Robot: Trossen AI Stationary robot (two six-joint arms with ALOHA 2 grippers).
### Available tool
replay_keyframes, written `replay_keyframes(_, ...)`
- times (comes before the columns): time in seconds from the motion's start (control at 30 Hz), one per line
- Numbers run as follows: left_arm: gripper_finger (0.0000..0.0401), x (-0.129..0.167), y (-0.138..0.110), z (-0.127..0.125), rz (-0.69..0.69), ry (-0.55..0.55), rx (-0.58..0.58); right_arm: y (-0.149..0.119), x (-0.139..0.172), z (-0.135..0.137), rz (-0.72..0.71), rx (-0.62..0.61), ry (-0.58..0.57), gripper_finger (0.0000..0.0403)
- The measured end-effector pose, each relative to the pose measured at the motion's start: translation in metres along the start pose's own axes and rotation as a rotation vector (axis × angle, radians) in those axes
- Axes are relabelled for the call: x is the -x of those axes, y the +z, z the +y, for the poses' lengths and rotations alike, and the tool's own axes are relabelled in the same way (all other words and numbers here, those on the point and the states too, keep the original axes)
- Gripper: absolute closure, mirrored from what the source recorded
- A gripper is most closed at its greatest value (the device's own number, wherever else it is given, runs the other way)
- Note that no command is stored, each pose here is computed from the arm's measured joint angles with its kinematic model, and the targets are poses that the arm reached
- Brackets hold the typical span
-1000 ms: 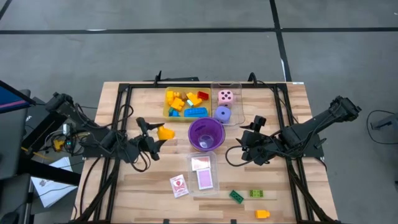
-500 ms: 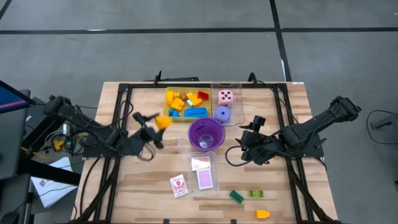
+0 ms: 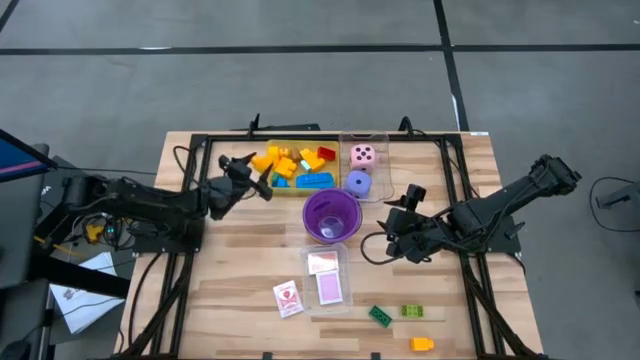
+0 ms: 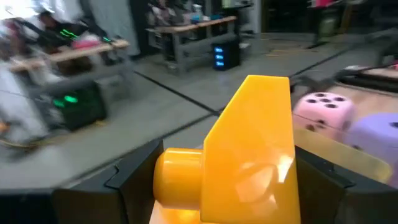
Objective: Pick & Place Toys
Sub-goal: Put the yellow game piece into the yellow bin
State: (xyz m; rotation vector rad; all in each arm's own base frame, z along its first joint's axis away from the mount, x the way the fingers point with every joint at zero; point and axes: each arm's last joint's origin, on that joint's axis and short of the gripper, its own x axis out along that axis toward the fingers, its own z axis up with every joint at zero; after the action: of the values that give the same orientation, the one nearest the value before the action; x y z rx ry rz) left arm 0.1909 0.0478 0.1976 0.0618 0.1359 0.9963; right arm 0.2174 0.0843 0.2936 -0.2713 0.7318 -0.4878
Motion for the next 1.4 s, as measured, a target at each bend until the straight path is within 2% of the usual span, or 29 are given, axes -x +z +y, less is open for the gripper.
replay_keyframes(0.27, 0.0133, -0.031, -0.024, 0.001, -0.003, -0.139, 0.076, 0.002, 0.000, 0.001, -0.016, 0.006, 0.008, 0.0163)
replay_keyframes(0.6, 0.0132, -0.064, -0.050, -0.008, 0.009, -0.082, 0.065, 0.002, 0.000, 0.001, -0.015, 0.008, 0.008, 0.0163)
replay_keyframes(0.9, 0.0132, -0.103, -0.038, -0.018, 0.000, -0.023, -0.054, 0.002, 0.000, 0.001, -0.017, 0.013, 0.008, 0.0163)
replay_keyframes(1.0, 0.0132, -0.108, -0.041, -0.014, 0.043, -0.005, -0.065, 0.002, 0.000, 0.001, -0.017, 0.012, 0.008, 0.0163)
replay_keyframes(1.1, 0.0132, -0.110, -0.045, -0.010, 0.082, 0.011, -0.023, 0.002, 0.000, 0.001, -0.016, 0.014, 0.008, 0.0163)
replay_keyframes(1.4, 0.0132, -0.111, -0.048, -0.009, 0.106, 0.017, -0.024, 0.002, -0.001, 0.002, -0.012, 0.019, 0.007, 0.0163)
